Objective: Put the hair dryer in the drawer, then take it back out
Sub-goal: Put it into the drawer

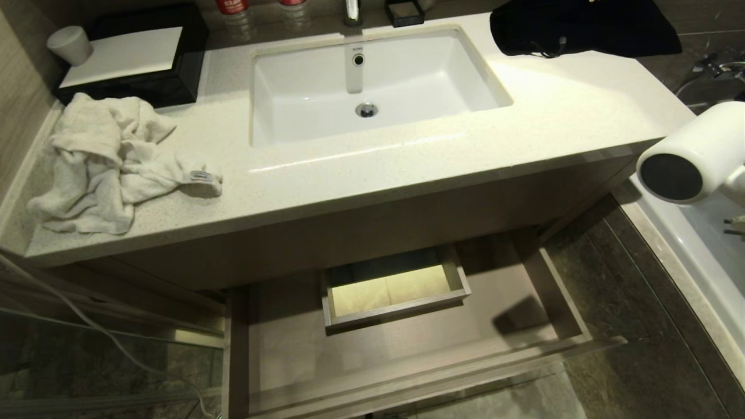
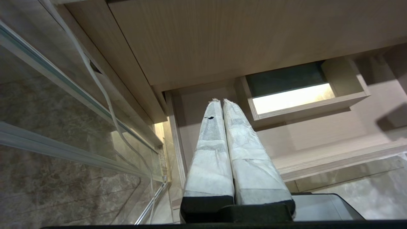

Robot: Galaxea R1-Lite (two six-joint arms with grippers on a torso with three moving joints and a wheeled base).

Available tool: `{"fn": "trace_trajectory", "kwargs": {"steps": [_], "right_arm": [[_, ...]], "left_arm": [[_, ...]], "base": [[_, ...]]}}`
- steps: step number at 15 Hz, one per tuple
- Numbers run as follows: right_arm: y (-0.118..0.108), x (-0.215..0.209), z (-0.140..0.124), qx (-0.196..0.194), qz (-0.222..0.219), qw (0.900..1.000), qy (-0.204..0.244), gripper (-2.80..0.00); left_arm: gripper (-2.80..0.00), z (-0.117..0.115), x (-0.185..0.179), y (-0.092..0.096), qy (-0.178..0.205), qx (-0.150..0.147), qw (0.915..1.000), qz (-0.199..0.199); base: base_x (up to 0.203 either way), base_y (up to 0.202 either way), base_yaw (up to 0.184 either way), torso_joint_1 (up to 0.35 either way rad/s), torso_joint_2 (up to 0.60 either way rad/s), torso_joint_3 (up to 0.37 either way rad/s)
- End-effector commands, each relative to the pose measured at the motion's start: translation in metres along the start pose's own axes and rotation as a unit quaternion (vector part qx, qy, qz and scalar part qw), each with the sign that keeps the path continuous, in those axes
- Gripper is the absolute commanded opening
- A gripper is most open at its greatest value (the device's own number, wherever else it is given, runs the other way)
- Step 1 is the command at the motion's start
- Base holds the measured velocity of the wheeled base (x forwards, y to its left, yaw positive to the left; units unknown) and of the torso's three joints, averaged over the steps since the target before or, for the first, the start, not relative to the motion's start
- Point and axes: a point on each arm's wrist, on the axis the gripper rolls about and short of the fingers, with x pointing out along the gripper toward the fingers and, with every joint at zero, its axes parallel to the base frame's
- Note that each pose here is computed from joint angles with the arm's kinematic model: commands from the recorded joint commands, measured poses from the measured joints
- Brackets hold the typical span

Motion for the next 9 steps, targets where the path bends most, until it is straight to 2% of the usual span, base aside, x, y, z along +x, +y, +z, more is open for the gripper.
{"fn": "trace_trajectory", "kwargs": {"steps": [1,9], "right_arm": [[0.0002,0.0011,-0.0008,-0.001,0.003,1.000,0.002,-2.80],[0.0061,-0.0011,-0.0080,0.002,0.007,1.000,0.008,-2.80]], "left_arm": [[-2.80,0.0001,0.0001,0.0000,0.000,0.000,1.0000,0.000],[-2.80,0.0002,0.0001,0.0000,0.000,0.000,1.0000,0.000]], "base": [[0.000,0.000,0.000,-0.131,0.33,0.172],[0.000,0.000,0.000,-0.159,0.35,0.191]]}}
